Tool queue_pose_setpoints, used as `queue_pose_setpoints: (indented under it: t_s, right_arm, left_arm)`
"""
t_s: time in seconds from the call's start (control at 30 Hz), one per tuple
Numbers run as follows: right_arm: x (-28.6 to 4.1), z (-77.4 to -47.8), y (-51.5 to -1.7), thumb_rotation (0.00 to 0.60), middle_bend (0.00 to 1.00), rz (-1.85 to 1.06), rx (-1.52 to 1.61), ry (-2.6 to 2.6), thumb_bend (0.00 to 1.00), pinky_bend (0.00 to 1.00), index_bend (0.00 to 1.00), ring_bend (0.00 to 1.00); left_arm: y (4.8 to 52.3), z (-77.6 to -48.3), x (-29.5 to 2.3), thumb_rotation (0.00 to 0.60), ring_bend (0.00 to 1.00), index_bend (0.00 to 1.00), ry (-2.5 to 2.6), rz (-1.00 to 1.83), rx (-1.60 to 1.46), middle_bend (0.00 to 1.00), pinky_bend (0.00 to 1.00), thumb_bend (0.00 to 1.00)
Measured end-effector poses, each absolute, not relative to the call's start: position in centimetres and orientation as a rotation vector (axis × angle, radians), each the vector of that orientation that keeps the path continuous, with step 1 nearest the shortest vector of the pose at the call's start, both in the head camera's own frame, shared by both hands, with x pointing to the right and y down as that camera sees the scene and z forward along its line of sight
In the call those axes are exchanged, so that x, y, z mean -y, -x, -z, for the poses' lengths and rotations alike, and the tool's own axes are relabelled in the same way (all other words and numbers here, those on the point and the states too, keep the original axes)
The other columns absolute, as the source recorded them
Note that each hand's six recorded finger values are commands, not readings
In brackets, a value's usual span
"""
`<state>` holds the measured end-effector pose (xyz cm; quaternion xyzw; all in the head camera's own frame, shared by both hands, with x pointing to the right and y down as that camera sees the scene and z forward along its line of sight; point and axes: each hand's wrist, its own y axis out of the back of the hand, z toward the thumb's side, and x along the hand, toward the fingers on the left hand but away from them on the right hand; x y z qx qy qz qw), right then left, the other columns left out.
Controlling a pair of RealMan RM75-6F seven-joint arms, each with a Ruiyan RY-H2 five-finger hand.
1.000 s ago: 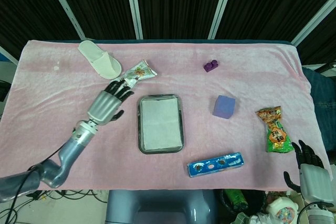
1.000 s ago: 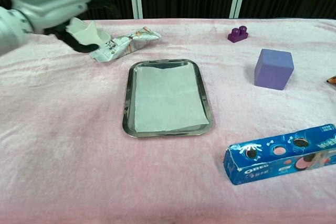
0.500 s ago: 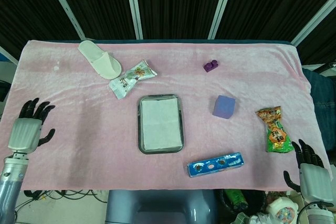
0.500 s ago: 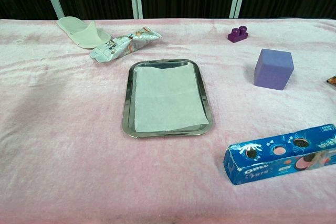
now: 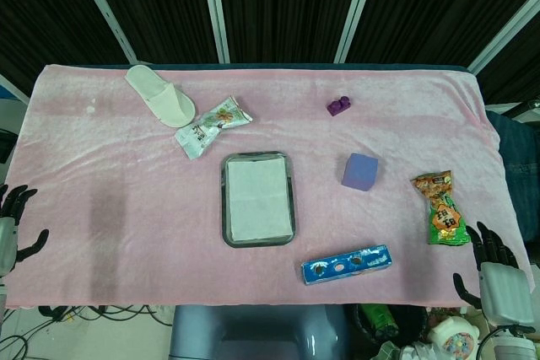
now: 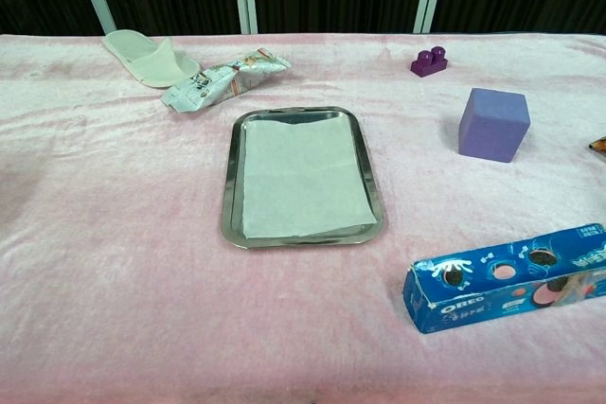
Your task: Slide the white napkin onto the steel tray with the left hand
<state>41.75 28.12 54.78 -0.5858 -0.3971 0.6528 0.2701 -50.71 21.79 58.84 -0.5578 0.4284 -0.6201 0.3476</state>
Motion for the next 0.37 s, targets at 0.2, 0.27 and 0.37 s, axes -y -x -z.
queue_pose_setpoints:
  t_s: [0.2, 0.27, 0.37]
  right_arm:
    - [-27.69, -54.44, -41.18, 0.600, 0.00, -1.687, 1.080, 1.584, 0.31, 0.15, 0.00, 0.04]
    - [-27.50, -54.34, -40.89, 0.600, 0.00, -1.652, 1.070, 1.585, 0.31, 0.15, 0.00, 0.04]
    - [-27.42, -54.41, -40.70, 0.600, 0.00, -1.608, 1.049, 1.587, 0.31, 0.15, 0.00, 0.04]
  left_arm:
    - [51.42, -58.32, -21.81, 0.600, 0.00, 0.15, 1.440, 1.645, -1.134, 0.11, 0.04, 0.28]
    - [51.51, -58.15, -21.71, 0.600, 0.00, 0.15, 1.433, 1.644, -1.138, 0.11, 0.04, 0.28]
    - [51.73, -58.22, -21.55, 0.600, 0.00, 0.15, 1.427, 1.650, -1.143, 0.11, 0.04, 0.28]
